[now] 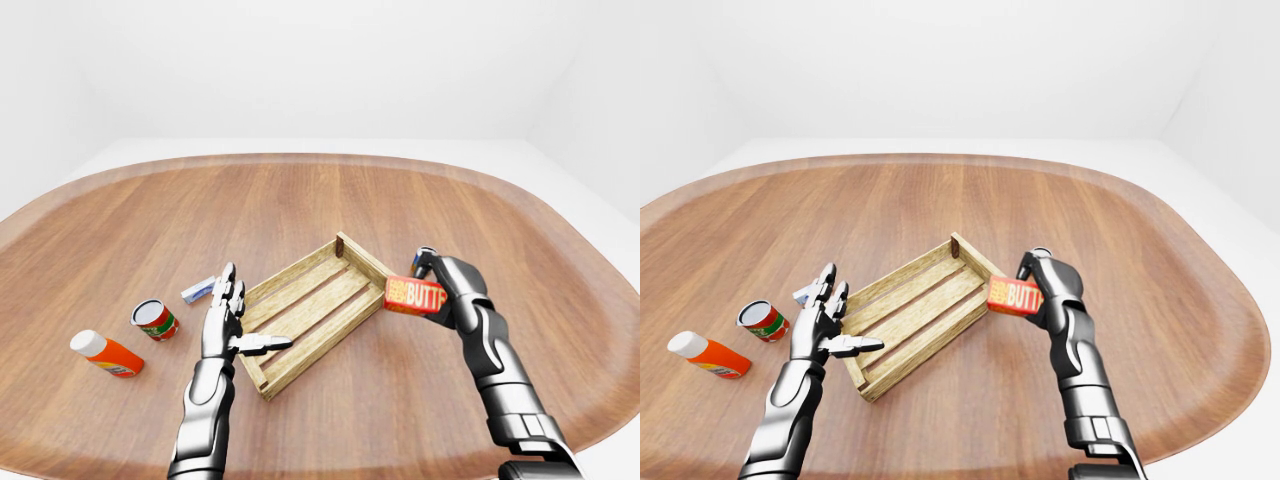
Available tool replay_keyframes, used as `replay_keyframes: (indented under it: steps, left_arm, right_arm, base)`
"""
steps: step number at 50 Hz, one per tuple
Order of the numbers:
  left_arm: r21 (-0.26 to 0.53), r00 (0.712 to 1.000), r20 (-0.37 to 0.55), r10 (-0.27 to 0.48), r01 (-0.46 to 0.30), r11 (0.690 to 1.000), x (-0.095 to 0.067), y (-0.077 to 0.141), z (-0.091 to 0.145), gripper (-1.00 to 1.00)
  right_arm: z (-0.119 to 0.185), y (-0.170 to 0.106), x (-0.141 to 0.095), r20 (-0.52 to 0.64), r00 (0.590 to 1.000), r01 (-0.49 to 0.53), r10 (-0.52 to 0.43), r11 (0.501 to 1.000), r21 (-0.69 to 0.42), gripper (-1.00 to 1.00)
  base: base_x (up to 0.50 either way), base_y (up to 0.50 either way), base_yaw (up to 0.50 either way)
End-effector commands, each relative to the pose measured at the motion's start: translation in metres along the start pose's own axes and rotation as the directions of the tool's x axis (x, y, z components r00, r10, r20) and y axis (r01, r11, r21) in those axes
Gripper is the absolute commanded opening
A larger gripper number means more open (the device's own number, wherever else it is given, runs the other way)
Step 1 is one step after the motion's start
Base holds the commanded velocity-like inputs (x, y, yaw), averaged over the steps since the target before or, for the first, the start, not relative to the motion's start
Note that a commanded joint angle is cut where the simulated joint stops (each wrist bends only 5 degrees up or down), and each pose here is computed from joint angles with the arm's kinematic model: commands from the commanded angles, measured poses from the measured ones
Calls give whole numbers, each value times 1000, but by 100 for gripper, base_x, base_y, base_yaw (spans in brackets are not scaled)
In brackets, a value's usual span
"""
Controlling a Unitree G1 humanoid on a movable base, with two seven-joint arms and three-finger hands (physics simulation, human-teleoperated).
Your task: Pick up the butter and put it in the tray.
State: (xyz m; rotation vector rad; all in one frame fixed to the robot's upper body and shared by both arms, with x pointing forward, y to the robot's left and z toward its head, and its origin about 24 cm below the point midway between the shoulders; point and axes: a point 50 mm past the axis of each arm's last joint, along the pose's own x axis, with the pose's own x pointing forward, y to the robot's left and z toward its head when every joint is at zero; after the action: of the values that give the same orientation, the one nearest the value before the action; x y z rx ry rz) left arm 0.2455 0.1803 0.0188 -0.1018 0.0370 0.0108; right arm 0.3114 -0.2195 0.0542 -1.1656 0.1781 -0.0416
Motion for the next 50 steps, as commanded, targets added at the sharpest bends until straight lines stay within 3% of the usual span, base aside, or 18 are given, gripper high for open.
replay_keyframes:
  steps: [1, 19, 35, 50]
  left_arm:
    - [0, 1000, -1, -1, 1, 1000, 0, 0, 0, 100]
    - [0, 1000, -4, -3, 3, 1000, 0, 0, -1, 100]
    - [-1, 1000, -3, -2, 2, 1000, 0, 0, -1, 100]
    - [-5, 1000, 7, 1, -1, 1000, 1, 1, 2, 100]
  right_arm:
    - [22, -27, -3, 76, 996, 53, -47, 996, -71, -100]
    - [63, -43, 12, 172, 984, 62, -46, 994, -89, -100]
    - [105, -38, 27, 258, 966, 38, -15, 996, -84, -100]
    - [127, -32, 34, 292, 957, 21, 3, 997, -78, -100]
  base:
    - [0, 0, 0]
    - [0, 0, 0]
    - [0, 0, 0]
    - [0, 0, 0]
